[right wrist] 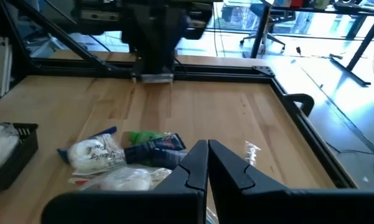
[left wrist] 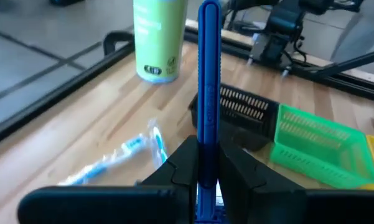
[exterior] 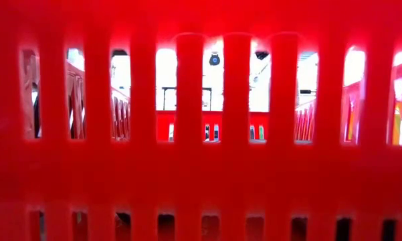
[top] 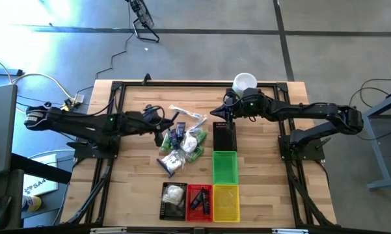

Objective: Pick & Place Travel size toiletries
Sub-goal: Put the blue razor into the top black bin

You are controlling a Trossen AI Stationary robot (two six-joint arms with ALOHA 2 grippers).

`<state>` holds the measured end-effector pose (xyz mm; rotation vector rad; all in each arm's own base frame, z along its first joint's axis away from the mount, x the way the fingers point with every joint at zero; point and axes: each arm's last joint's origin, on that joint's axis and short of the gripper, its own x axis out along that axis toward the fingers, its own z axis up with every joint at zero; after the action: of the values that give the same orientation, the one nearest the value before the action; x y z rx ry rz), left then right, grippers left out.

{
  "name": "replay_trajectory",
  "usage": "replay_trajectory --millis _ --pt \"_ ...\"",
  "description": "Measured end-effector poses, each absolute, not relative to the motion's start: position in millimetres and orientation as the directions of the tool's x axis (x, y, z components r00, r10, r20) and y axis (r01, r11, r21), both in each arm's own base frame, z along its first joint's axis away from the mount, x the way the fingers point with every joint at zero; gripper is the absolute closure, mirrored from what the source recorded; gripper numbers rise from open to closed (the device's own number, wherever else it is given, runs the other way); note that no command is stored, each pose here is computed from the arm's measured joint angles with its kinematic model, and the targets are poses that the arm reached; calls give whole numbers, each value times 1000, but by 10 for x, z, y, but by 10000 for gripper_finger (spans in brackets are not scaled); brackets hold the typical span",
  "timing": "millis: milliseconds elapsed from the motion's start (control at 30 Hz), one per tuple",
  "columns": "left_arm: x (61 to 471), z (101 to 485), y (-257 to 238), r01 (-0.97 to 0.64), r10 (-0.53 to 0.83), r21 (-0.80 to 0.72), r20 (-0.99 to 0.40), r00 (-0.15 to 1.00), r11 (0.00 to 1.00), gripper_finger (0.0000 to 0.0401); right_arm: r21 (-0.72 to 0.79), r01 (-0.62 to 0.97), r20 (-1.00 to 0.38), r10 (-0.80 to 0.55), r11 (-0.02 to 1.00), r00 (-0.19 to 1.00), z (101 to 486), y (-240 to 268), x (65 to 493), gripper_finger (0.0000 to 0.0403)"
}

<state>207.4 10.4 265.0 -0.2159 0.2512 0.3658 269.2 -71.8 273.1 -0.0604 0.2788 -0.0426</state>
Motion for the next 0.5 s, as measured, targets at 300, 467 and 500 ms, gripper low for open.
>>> replay_trajectory --millis 300,467,500 --pt "2204 2639 397 -295 265 -110 -225 938 949 361 1 32 -217 -31 999 976 2786 -711 2707 398" --pt "2267 2607 537 -258 236 -91 -204 950 962 361 26 37 -181 -32 999 983 2822 -711 2715 398" --pt "2279 2611 560 -242 223 -84 -189 956 966 361 25 34 -178 -29 999 984 2825 -700 2719 398"
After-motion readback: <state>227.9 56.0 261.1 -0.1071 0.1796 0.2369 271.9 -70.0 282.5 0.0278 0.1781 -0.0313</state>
